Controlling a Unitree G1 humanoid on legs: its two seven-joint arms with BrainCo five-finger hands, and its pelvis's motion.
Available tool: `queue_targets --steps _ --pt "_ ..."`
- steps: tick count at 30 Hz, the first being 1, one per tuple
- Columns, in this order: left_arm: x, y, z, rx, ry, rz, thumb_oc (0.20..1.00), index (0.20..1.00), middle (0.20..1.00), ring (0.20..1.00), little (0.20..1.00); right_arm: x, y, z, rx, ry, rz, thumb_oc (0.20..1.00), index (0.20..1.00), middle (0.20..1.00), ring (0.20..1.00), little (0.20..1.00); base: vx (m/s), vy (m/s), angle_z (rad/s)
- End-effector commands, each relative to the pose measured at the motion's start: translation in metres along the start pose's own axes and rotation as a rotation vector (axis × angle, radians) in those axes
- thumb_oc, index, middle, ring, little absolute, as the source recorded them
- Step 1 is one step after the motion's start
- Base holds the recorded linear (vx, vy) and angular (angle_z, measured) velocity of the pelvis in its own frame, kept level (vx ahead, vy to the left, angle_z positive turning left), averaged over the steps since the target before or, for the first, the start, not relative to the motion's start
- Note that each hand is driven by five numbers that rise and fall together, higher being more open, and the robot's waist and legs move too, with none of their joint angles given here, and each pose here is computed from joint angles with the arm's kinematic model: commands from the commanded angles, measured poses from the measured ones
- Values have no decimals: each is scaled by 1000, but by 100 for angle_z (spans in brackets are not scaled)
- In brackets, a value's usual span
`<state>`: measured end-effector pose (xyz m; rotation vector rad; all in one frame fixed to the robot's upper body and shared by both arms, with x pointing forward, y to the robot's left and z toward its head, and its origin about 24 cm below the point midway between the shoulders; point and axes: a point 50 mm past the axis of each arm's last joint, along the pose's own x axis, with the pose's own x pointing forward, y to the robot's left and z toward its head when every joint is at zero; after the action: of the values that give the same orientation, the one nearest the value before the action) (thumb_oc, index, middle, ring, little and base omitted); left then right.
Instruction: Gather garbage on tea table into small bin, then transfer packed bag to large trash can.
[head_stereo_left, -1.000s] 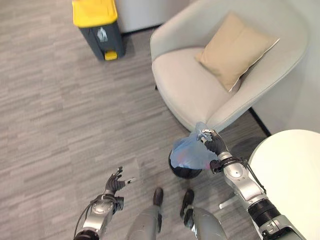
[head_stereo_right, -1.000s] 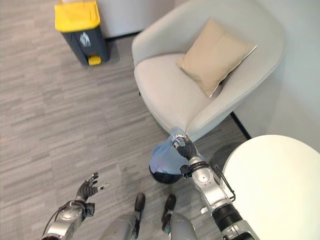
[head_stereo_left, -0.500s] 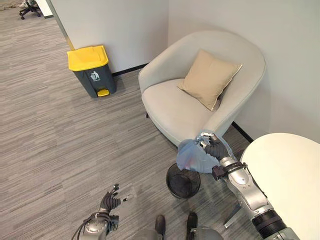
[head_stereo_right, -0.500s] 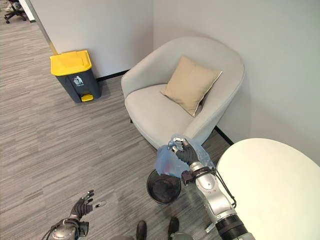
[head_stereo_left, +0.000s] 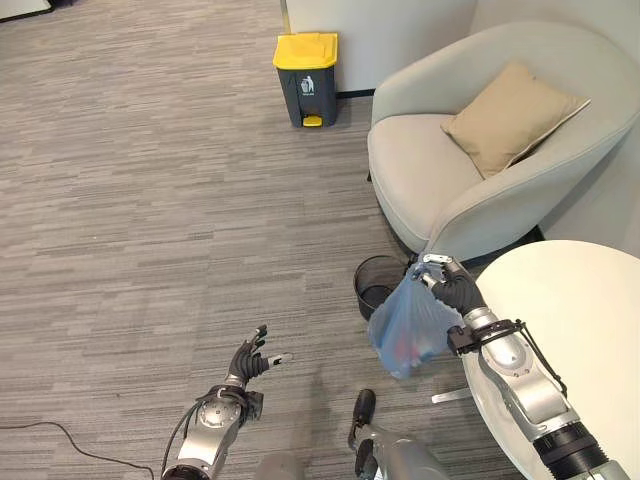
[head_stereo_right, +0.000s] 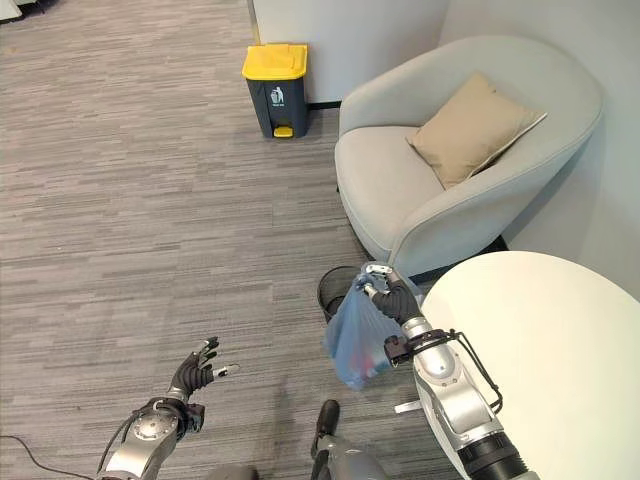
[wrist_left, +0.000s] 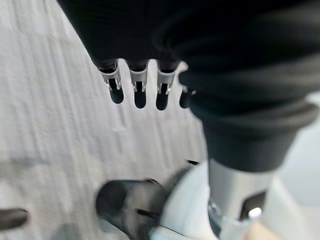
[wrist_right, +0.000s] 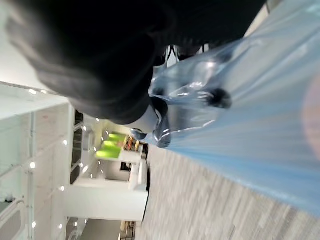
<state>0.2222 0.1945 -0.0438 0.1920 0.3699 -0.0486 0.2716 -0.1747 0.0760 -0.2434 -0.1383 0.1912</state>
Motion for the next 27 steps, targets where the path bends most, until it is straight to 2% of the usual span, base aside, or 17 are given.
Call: queue_targets --steps 1,13,27 --pt "-8 12 4 105 -57 -37 1000 1000 1000 1000 1000 5 3 29 70 -172 21 200 200 200 200 200 21 122 -28" --pt "-7 -6 71 240 -357 -188 1000 1000 1000 1000 1000 7 30 37 110 -199 178 200 200 200 200 200 31 53 -18" --pt "15 -53 104 264 -452 -290 1000 1000 1000 1000 1000 20 79 81 237 -362 397 200 200 200 200 200 21 8 -8"
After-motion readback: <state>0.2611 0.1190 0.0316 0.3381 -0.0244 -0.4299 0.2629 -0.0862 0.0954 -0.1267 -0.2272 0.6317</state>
